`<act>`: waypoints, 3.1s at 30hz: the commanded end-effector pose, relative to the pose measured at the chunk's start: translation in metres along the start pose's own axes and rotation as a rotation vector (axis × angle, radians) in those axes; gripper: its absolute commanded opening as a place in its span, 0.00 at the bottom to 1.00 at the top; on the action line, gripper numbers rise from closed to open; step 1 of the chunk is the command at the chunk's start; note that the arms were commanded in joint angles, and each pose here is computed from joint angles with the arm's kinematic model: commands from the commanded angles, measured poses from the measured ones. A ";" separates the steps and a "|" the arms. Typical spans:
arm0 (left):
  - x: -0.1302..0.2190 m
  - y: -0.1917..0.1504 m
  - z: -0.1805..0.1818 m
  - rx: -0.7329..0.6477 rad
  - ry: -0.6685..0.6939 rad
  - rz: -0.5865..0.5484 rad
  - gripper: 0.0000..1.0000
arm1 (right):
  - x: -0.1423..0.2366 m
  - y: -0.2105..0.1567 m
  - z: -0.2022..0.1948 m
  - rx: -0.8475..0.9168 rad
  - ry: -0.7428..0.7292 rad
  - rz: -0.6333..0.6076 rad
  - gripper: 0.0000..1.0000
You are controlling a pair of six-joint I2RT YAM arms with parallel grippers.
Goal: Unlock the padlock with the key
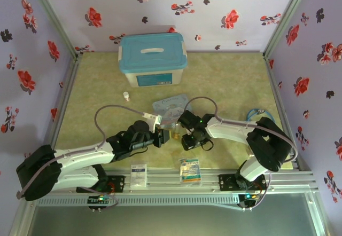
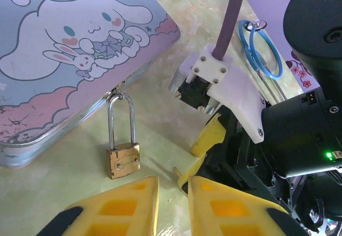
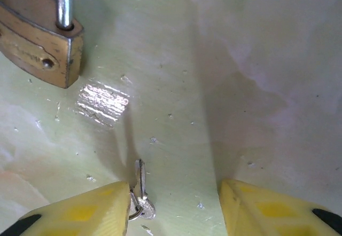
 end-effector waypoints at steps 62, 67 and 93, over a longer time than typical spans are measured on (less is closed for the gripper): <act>-0.009 0.004 -0.002 0.031 -0.013 -0.044 0.25 | -0.021 -0.060 0.012 -0.078 -0.140 -0.083 0.28; -0.010 0.002 0.000 0.039 -0.015 -0.045 0.25 | -0.019 -0.062 0.011 -0.072 -0.158 -0.074 0.14; 0.006 0.016 -0.017 0.334 -0.021 -0.195 0.37 | 0.033 -0.040 0.035 0.236 -0.045 -0.325 0.00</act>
Point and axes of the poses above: each hand's point on the last joint's axis, 136 mm out from that joint toward the fingers, its own x axis back along the fingers, its own z axis along the line the jaws close on, y = z × x, the point moved 6 cm from there along x, back along the fingers, and after that the axes turned 9 degrees about x, right-handed, at the moved point
